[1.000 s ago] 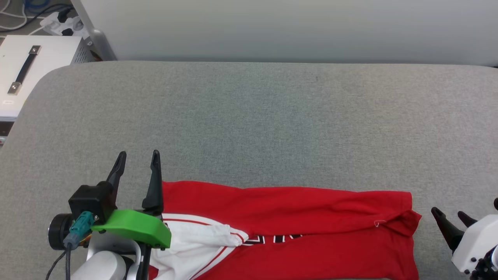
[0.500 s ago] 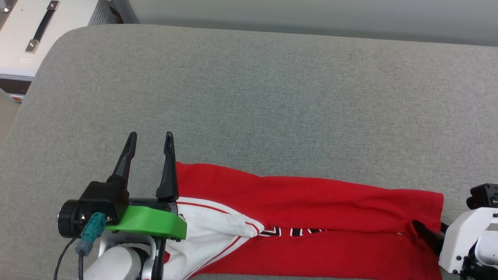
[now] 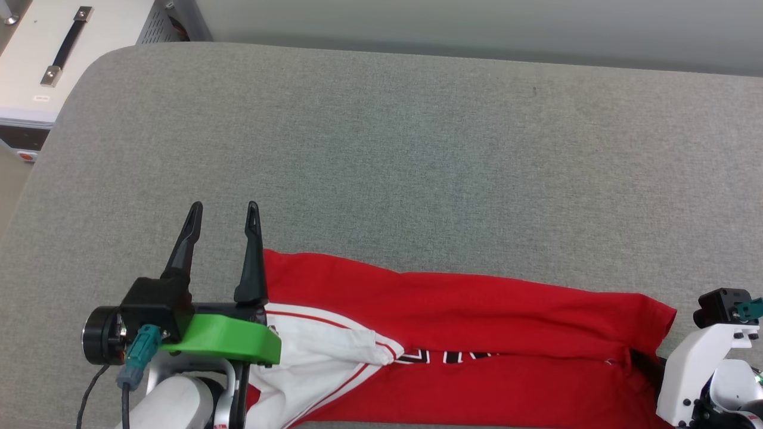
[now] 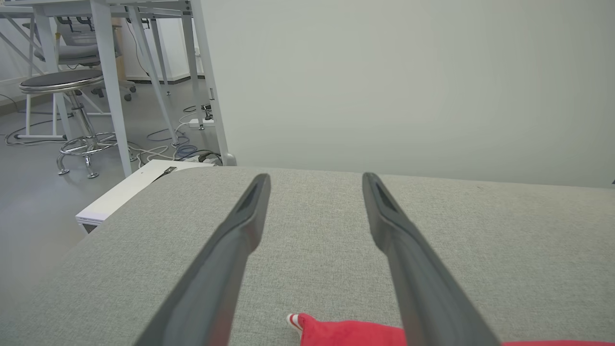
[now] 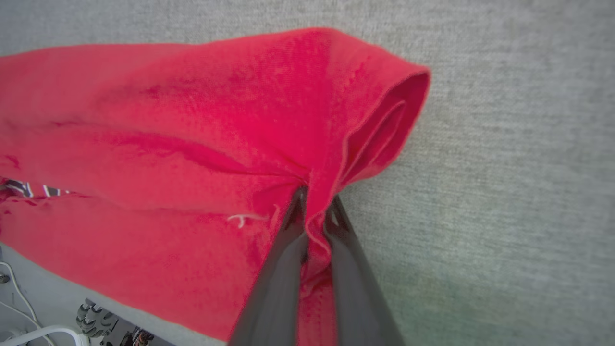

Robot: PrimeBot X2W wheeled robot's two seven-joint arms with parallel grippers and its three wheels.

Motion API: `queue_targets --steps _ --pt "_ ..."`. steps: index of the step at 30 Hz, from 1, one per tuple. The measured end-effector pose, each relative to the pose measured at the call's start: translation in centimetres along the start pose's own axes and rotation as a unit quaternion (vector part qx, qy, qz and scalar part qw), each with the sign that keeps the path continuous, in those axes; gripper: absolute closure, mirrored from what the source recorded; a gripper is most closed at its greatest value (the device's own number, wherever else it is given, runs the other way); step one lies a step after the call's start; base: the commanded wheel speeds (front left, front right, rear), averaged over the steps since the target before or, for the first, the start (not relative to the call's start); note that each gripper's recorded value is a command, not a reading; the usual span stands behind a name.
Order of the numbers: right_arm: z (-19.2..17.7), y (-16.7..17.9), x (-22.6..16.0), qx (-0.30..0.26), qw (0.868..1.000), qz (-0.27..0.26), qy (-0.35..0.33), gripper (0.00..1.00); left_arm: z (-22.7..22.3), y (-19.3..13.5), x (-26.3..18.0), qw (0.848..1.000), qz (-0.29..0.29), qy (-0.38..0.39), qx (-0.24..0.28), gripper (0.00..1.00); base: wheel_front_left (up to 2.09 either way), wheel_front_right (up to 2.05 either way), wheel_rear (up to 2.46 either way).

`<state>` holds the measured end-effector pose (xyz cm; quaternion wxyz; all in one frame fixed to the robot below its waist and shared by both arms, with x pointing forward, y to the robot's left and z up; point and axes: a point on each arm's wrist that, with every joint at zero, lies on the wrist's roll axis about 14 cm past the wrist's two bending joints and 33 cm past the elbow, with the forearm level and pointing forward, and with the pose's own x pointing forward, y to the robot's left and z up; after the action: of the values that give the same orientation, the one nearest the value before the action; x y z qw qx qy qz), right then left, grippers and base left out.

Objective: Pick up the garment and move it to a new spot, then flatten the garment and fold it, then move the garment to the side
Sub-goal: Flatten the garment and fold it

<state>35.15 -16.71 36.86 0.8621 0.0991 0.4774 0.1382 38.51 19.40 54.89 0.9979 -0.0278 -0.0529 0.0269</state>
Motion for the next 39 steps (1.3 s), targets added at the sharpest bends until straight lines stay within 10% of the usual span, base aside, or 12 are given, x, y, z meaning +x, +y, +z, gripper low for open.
queue_targets --steps 27,39 --pt "3.2 -11.0 -8.4 0.083 0.979 -0.136 -0.127 1.00 1.8 -1.4 -0.9 0.999 -0.024 -0.020 0.002 0.00 0.00 0.00 0.00" --pt "4.0 -2.7 -6.4 0.211 0.965 0.064 -0.139 1.00 2.3 -1.0 -1.3 0.999 -0.020 -0.025 0.004 0.00 0.00 0.00 0.00"
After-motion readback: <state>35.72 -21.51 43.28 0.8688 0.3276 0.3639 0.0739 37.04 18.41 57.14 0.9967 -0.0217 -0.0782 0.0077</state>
